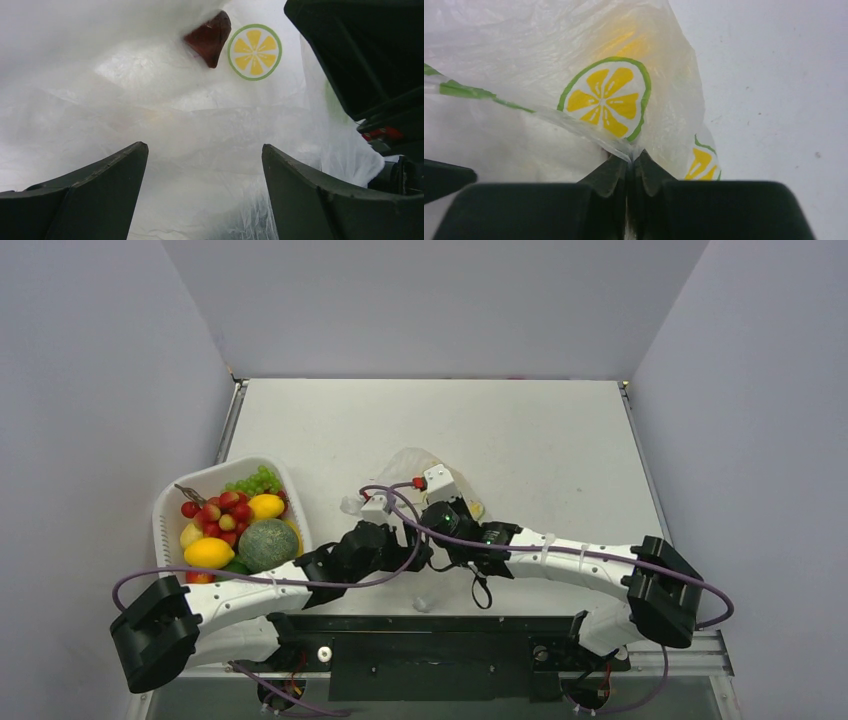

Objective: Take the fake fruits out of the plastic bag
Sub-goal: Adjust the plastic bag at the center of the board.

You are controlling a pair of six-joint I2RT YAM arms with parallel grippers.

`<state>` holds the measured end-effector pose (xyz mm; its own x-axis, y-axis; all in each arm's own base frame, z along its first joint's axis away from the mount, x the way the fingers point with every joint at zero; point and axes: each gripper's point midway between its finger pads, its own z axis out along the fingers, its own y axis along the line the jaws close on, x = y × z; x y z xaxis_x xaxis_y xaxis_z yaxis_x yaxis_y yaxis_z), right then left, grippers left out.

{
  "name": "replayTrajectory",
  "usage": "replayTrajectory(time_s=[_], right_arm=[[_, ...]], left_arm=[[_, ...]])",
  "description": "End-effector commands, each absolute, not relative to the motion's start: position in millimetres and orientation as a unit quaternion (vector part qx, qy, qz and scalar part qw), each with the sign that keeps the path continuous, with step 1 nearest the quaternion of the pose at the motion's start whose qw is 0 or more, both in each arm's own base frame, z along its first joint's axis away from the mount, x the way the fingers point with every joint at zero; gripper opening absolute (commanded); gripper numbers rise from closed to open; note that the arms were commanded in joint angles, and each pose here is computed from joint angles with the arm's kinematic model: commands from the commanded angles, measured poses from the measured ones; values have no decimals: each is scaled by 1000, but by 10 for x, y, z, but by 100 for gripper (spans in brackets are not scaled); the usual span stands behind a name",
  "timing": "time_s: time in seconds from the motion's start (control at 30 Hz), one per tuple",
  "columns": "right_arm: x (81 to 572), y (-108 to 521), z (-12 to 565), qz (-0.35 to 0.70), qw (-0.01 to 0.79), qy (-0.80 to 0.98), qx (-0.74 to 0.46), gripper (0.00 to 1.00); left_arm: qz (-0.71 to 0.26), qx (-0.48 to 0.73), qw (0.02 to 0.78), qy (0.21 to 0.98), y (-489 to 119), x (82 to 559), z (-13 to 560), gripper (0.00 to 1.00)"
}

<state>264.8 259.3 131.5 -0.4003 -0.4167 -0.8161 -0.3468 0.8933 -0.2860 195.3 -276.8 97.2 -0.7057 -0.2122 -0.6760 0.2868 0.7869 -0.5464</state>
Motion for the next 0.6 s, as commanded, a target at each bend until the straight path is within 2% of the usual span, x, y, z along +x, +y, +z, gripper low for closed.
replayTrajectory(time_s=[0.0,0.17,0.23,0.4,0.57], right_arm=[[2727,2919,1976,67,566,804,-169,0],[2643,3304,2353,286,516,795,-144,0],[2726,3337,2479,329,506,790,-109,0],[2932,3388,2718,385,500,773,-60,0],[2894,3431,2764,409,483,771,-66,0]], left_arm=[[-371,7,397,840,-2841,1955,1194,82],[-384,8,389,837,-2846,1900,1164,81],[-391,11,377,840,-2889,1855,1119,79],[-404,27,351,844,-3011,1663,979,75],[-400,21,358,843,-2973,1618,1027,75]])
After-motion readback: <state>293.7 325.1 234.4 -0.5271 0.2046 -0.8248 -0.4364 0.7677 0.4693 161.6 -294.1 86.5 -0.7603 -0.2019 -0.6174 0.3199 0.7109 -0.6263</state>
